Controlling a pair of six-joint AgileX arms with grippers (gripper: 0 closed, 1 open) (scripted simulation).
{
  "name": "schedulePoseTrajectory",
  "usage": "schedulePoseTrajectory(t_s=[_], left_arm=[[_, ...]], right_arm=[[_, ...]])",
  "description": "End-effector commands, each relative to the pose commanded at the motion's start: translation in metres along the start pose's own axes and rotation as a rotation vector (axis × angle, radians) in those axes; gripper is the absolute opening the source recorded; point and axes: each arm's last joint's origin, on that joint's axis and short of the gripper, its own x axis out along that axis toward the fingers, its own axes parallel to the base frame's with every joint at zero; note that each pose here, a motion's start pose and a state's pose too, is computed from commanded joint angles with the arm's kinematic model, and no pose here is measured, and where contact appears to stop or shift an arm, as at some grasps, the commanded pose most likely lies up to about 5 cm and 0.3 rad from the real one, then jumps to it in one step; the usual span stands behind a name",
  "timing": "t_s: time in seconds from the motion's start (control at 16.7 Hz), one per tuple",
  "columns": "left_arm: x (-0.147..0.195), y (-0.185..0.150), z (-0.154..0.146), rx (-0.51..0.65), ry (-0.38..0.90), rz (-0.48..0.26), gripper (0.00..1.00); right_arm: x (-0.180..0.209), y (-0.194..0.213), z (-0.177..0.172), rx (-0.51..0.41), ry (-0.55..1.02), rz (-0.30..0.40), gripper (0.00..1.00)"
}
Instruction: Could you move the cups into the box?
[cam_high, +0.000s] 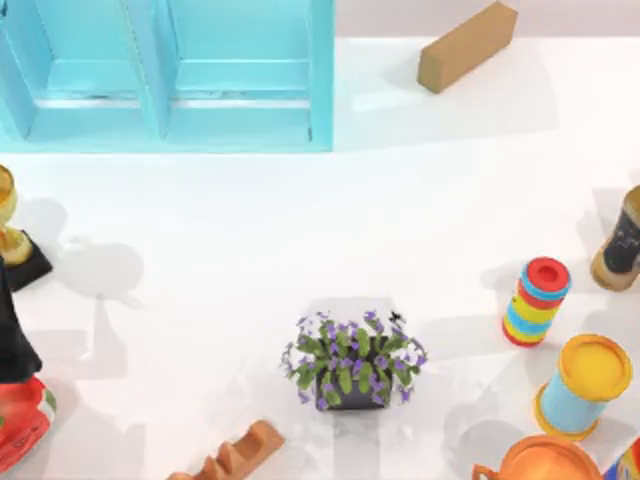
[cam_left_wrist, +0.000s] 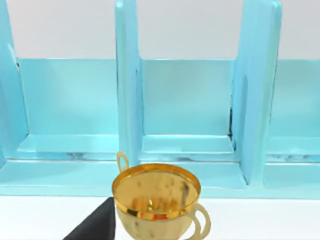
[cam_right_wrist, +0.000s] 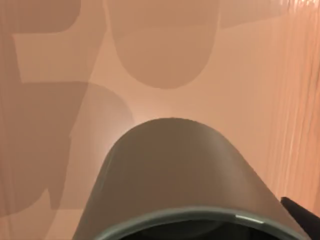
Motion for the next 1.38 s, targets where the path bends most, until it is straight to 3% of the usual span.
schedulePoseTrajectory(t_s=[0.18, 0.96, 1.38], left_arm=[[0.0000, 0.0000, 0.0000, 0.000, 0.000, 0.000, 1.00], [0.0000, 0.0000, 0.0000, 0.000, 0.000, 0.000, 1.00], [0.0000, 0.0000, 0.0000, 0.000, 0.000, 0.000, 1.00]], right_arm=[[0.0000, 0.0000, 0.0000, 0.000, 0.000, 0.000, 0.00], [0.0000, 0.0000, 0.0000, 0.000, 0.000, 0.000, 0.98], [0.0000, 0.0000, 0.0000, 0.000, 0.000, 0.000, 1.00]])
